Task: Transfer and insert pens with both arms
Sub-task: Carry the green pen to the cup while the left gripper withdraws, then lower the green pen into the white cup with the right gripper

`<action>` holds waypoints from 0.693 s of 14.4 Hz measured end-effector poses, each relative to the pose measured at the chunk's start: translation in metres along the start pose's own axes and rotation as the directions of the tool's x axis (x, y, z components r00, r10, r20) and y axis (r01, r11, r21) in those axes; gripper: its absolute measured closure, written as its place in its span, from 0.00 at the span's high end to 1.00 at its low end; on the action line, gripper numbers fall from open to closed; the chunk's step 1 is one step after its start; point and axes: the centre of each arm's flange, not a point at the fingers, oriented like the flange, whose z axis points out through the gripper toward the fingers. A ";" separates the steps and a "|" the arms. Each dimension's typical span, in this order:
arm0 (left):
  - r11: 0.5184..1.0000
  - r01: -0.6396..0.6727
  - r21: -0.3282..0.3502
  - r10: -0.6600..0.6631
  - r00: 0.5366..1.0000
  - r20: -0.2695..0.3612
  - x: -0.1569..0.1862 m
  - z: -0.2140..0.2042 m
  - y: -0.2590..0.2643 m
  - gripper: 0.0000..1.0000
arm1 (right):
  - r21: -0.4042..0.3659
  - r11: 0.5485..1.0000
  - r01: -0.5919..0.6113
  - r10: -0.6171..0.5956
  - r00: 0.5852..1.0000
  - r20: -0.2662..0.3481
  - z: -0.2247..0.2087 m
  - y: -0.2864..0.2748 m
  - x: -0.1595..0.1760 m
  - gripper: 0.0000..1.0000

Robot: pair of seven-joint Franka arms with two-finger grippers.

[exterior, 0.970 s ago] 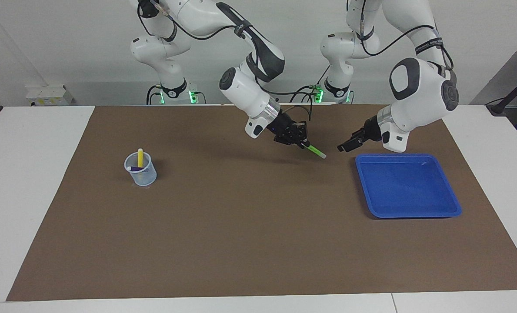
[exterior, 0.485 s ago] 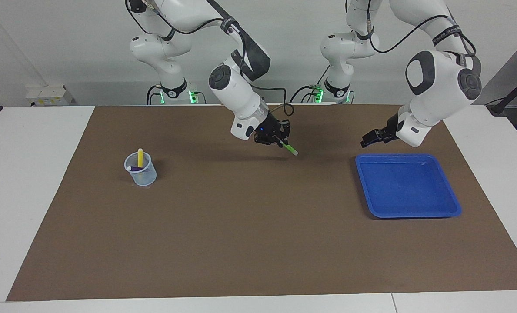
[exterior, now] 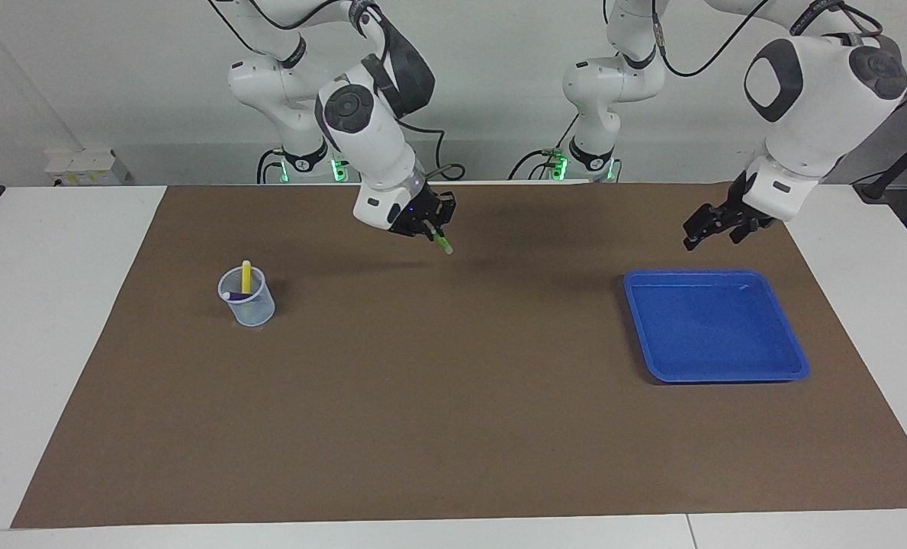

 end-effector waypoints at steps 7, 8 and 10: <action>0.997 -0.018 0.072 0.019 1.000 -0.021 -0.024 -0.033 -0.006 1.00 | -0.247 0.896 0.369 -0.316 0.921 0.227 -0.079 0.126 -0.053 0.17; 0.997 -0.028 0.073 0.029 0.999 -0.017 -0.026 -0.034 -0.005 1.00 | -0.263 0.873 0.411 -0.351 0.903 0.249 -0.087 0.145 -0.056 0.17; 0.996 -0.047 0.076 0.047 0.999 0.003 -0.029 -0.033 -0.003 1.00 | -0.266 0.848 0.459 -0.399 0.882 0.251 -0.099 0.187 -0.058 0.17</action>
